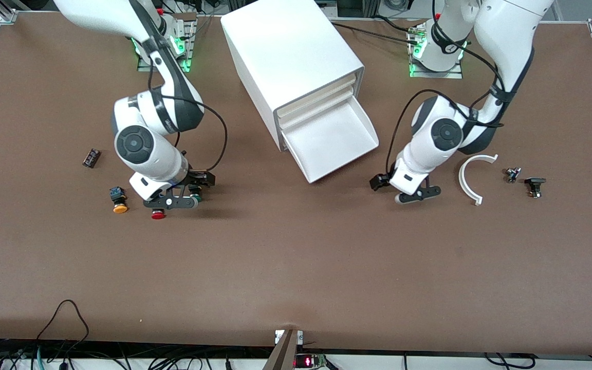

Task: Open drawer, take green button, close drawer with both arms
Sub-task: 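Set down the green button while the left gripper pushes the drawer shut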

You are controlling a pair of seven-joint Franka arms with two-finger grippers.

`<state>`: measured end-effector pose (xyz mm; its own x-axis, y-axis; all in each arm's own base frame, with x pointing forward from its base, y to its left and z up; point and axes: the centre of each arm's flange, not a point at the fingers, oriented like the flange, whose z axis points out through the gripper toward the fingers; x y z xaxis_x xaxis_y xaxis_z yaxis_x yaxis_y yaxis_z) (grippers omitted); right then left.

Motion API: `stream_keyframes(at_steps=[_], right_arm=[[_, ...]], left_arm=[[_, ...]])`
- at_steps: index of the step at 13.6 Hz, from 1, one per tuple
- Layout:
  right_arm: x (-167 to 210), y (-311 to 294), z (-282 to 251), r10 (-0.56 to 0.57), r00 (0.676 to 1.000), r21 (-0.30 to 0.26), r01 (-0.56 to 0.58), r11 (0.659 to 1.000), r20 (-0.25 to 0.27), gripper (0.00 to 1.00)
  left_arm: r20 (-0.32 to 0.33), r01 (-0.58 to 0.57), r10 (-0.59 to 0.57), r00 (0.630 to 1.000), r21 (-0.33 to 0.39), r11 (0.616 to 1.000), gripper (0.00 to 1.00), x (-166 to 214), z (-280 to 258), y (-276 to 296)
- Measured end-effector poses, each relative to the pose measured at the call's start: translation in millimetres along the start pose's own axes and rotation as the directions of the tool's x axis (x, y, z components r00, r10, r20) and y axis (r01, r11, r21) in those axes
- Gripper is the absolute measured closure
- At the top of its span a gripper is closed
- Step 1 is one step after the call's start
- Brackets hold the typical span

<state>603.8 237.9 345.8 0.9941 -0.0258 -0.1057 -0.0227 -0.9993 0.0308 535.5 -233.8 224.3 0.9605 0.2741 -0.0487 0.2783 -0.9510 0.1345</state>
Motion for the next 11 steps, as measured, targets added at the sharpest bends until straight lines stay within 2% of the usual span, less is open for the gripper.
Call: stream_keyframes(at_steps=[5,8,11], right_arm=[[9,25,-128,0.084,0.996,-0.002,-0.084,0.996,0.026,0.00],[22,84,-175,0.171,0.985,0.035,-0.170,0.985,-0.022,0.00],[27,161,-199,0.230,0.972,0.067,-0.227,0.972,-0.043,0.00]], left_arm=[[0.075,-0.036,0.037,0.997,-0.011,0.999,0.00,-67,16,48],[0.115,-0.064,0.066,0.991,-0.016,0.998,0.00,-108,22,70],[0.152,-0.073,0.077,0.985,-0.030,0.997,0.00,-159,20,101]])
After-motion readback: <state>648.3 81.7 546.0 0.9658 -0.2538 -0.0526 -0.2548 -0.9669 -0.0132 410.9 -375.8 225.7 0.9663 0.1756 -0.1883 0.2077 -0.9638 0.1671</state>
